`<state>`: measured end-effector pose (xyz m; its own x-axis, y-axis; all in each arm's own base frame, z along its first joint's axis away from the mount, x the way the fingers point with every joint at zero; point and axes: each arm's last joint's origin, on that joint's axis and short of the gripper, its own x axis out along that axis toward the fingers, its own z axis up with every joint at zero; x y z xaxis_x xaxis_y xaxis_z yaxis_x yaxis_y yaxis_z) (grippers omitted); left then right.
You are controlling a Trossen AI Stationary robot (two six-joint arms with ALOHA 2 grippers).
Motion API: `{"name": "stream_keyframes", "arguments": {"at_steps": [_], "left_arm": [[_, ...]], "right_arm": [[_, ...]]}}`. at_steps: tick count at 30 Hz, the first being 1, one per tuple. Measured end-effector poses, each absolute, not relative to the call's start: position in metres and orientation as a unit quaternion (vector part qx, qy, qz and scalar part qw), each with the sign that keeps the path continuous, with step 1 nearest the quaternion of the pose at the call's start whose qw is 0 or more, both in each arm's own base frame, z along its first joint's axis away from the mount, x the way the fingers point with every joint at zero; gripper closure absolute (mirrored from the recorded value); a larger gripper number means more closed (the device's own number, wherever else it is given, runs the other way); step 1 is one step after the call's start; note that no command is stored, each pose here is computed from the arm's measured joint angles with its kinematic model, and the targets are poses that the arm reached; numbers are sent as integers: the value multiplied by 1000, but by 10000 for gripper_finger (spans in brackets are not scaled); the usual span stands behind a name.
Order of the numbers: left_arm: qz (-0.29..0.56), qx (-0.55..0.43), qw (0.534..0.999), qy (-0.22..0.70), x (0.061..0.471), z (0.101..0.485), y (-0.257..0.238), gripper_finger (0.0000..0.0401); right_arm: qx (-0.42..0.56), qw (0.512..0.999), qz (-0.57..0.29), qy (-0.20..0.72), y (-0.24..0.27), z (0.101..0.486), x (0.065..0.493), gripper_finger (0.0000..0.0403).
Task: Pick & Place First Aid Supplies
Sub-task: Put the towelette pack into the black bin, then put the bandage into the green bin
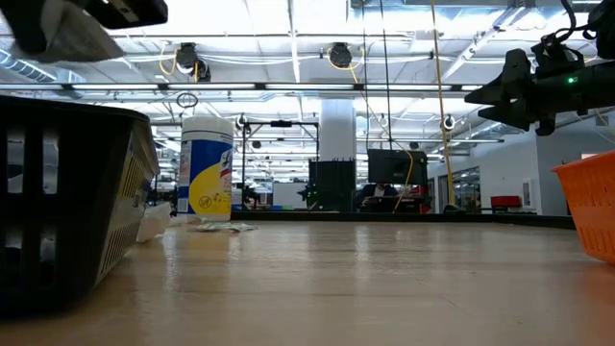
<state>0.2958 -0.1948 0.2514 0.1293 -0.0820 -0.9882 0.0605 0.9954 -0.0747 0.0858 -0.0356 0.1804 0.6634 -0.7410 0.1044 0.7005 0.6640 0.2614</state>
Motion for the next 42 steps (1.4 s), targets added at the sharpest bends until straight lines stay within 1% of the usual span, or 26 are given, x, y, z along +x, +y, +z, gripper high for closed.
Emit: {"name": "stream_keyframes", "arguments": {"at_steps": [9, 12, 16, 20, 23, 25, 29, 32, 35, 38, 42], "left_arm": [[-27, 16, 741, 670, 307, 210, -217, 399], [-26, 20, 734, 678, 308, 203, -218, 387], [-15, 9, 737, 675, 309, 203, -218, 346], [-17, -4, 742, 670, 309, 211, -214, 279], [-9, -39, 743, 669, 311, 223, -202, 226], [8, -74, 749, 658, 313, 237, -189, 198], [78, -164, 748, 639, 316, 259, -157, 161], [151, -239, 730, 622, 318, 270, -129, 146], [210, -280, 707, 615, 320, 275, -102, 140], [242, -297, 690, 614, 321, 276, -80, 142], [248, -296, 687, 616, 324, 277, -59, 151]], "right_arm": [[100, 906, -398, -101, -36, 180, 86, 136], [100, 906, -398, -101, -36, 180, 86, 135], [100, 906, -398, -101, -36, 180, 86, 135], [100, 906, -398, -101, -36, 180, 86, 135], [100, 906, -398, -101, -36, 180, 86, 136], [100, 906, -398, -101, -36, 180, 86, 135], [100, 906, -398, -101, -36, 180, 86, 136], [100, 906, -398, -101, -36, 180, 86, 135], [100, 906, -398, -101, -36, 180, 86, 135], [100, 906, -398, -101, -36, 180, 86, 136], [100, 906, -398, -101, -36, 180, 86, 136]]}}
